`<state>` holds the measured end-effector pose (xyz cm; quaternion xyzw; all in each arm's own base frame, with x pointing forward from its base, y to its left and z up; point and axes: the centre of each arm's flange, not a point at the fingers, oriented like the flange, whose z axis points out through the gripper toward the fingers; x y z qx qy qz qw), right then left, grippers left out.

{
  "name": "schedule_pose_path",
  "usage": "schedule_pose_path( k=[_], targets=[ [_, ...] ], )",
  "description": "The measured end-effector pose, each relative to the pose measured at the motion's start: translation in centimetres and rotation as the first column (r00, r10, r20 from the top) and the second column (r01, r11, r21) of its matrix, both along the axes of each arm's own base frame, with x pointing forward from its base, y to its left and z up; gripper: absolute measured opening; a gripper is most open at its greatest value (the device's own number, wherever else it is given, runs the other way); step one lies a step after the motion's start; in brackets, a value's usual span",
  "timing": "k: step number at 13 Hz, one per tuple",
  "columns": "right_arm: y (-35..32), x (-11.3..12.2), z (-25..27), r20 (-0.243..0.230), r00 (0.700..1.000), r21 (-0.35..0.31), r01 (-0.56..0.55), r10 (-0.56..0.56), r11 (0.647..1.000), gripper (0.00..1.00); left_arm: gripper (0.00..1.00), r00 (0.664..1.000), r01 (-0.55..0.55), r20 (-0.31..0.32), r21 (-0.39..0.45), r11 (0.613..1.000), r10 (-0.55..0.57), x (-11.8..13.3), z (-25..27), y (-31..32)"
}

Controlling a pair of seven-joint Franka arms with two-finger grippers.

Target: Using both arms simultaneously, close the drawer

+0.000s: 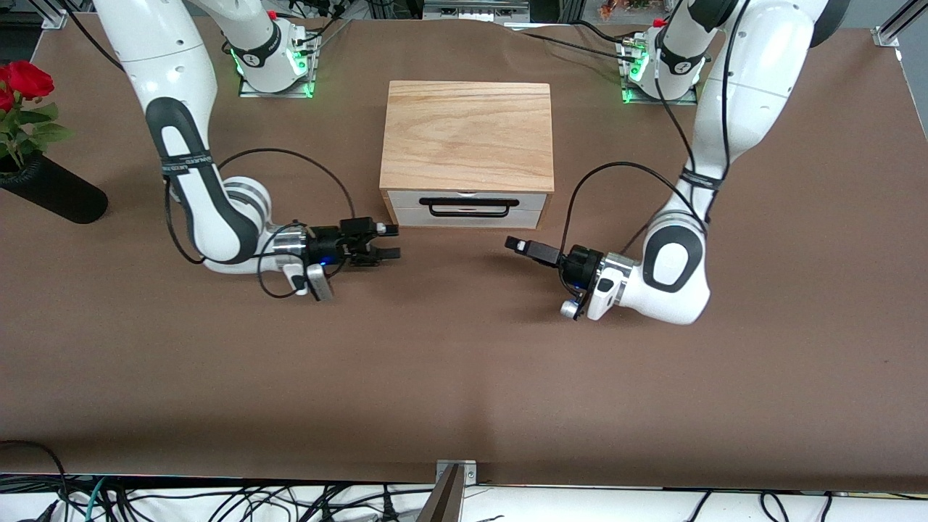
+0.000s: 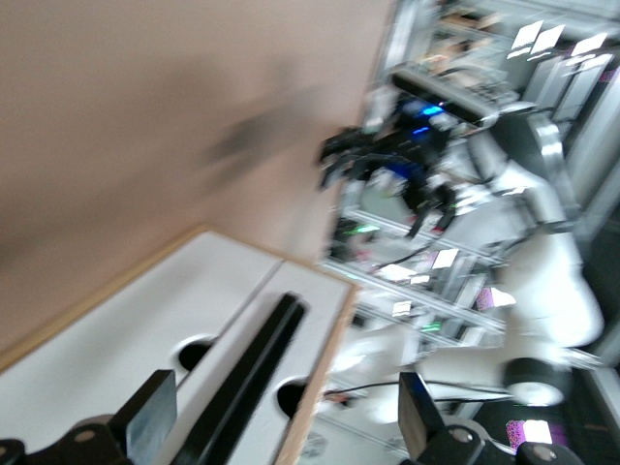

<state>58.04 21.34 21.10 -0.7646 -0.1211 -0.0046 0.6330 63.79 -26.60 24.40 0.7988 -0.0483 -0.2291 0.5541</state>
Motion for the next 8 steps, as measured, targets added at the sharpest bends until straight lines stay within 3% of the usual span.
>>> schedule_pose_path(
  k=[2,4,6,8],
  targets=[
    [-4.0,0.9,2.6,0.02,0.997,-0.155,-0.069,0.073,0.986,1.0,1.0,0.996,0.057,0.054,0.136,0.989,-0.065,1.3,2.1,0.8],
    [-7.8,1.4,7.1,0.041,0.988,-0.333,-0.127,0.149,0.934,1.0,1.0,0.99,0.072,0.098,0.235,0.969,-0.097,2.3,2.5,2.6],
    [-10.8,1.2,12.2,0.06,0.974,-0.498,-0.159,0.217,0.852,1.0,1.0,0.984,0.077,0.125,0.34,0.937,-0.126,3.2,2.7,5.1],
    [-13.3,0.5,16.6,0.068,0.96,-0.638,-0.168,0.272,0.751,1.0,1.0,0.974,0.081,0.15,0.476,0.876,-0.172,4.2,4.0,7.1]
  ],
)
